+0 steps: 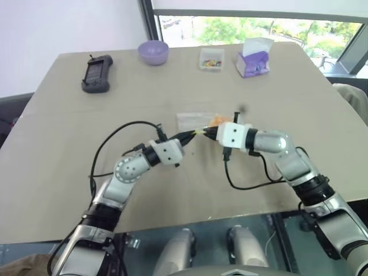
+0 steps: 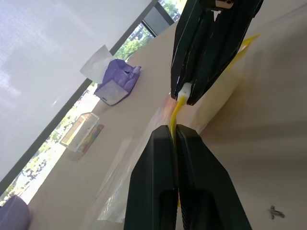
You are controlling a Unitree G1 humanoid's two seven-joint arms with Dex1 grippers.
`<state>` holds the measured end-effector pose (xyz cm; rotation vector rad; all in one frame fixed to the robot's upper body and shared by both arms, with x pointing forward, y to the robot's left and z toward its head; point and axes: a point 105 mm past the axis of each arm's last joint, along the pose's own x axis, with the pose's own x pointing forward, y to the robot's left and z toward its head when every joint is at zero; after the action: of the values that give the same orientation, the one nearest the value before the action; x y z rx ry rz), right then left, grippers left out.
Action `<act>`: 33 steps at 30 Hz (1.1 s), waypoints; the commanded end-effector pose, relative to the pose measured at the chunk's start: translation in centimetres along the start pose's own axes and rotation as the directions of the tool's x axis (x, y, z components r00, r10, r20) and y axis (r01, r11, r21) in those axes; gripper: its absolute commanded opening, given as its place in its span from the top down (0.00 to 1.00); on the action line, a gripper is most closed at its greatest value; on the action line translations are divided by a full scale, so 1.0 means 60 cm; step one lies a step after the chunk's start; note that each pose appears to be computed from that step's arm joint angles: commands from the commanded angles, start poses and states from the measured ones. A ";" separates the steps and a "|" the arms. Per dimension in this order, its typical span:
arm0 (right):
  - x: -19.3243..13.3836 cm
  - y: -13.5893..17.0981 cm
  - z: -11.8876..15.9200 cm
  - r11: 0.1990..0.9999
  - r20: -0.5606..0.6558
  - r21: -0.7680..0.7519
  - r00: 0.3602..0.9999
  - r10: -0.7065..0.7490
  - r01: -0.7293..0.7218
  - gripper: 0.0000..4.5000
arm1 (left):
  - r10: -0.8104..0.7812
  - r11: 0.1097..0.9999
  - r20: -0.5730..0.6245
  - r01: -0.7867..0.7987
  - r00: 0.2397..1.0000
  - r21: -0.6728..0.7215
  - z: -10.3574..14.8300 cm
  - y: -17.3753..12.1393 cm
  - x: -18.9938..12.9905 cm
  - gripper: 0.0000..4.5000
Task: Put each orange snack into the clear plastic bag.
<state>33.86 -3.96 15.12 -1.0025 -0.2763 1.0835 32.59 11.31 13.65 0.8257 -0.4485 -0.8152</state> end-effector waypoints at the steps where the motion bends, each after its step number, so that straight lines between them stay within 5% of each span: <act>1: -0.054 -0.019 -0.076 0.997 -0.179 0.024 0.982 -0.065 0.071 1.00 | 0.143 0.990 -0.045 -0.143 0.989 0.011 -0.019 0.053 -0.036 1.00; 25: -0.192 -0.043 -0.195 0.985 -0.465 -0.014 0.871 -0.157 0.171 1.00 | 0.180 0.983 -0.083 -0.183 0.980 -0.025 -0.039 0.056 -0.055 1.00; 33: -0.163 -0.040 -0.144 0.982 -0.323 0.091 0.938 -0.127 0.164 1.00 | 0.176 0.984 -0.072 -0.178 0.982 -0.027 -0.031 0.059 -0.051 1.00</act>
<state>36.61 -18.45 12.86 -1.0672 0.0552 0.7462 33.68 16.34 13.72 0.7709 -0.3865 -0.6328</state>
